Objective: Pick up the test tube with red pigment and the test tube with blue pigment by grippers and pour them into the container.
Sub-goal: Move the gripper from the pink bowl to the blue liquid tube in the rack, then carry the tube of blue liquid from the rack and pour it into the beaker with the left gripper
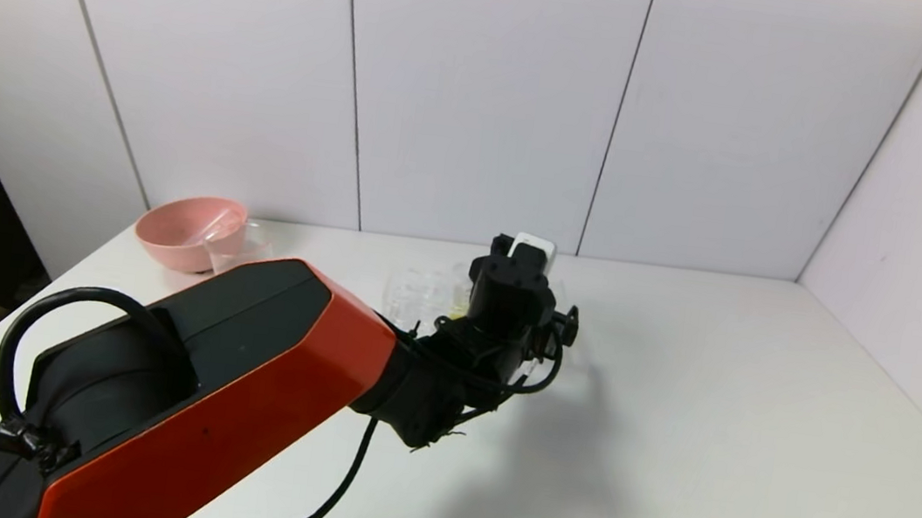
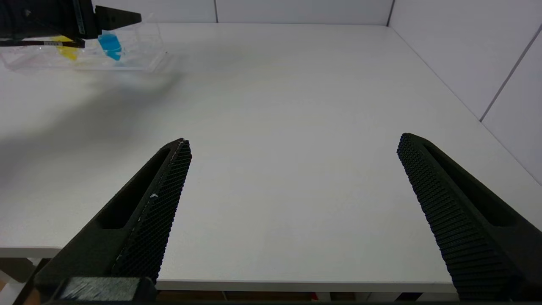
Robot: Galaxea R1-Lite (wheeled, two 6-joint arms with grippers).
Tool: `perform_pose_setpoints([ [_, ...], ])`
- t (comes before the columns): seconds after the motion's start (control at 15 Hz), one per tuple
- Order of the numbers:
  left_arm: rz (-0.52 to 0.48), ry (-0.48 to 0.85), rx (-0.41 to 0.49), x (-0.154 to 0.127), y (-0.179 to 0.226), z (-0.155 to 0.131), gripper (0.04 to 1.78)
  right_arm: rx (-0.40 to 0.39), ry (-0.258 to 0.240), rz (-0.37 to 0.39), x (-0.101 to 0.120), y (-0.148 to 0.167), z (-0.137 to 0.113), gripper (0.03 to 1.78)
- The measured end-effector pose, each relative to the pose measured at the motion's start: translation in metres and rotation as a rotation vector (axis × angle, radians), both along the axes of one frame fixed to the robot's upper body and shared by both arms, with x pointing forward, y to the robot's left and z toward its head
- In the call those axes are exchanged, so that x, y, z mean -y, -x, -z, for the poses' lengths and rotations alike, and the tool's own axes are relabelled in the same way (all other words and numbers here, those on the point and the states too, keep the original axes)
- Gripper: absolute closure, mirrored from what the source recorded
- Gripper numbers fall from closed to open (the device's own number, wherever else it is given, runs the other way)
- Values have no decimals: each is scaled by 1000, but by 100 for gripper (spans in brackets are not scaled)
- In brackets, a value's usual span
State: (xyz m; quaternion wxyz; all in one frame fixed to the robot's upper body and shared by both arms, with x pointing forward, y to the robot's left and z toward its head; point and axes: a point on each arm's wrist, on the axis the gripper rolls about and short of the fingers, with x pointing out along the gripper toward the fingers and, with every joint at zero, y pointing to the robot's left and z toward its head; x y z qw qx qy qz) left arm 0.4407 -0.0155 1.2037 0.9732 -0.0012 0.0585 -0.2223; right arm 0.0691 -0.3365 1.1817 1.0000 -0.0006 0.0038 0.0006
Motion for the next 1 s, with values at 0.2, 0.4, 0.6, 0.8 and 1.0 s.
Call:
perform_pose_setpoints([
  [0.2,0,1,1,0,0,1,49,0,0,0,0,0,0,4],
  [0.4,-1,0,1,0,0,1,104,0,0,0,0,0,0,4],
  [0.6,-3,-1,1,0,-1,1,135,0,0,0,0,0,0,4],
  [0.8,-1,-1,0,0,0,2,135,0,0,0,0,0,0,4],
  [1.0,0,-2,-2,0,0,2,135,0,0,0,0,0,0,4],
])
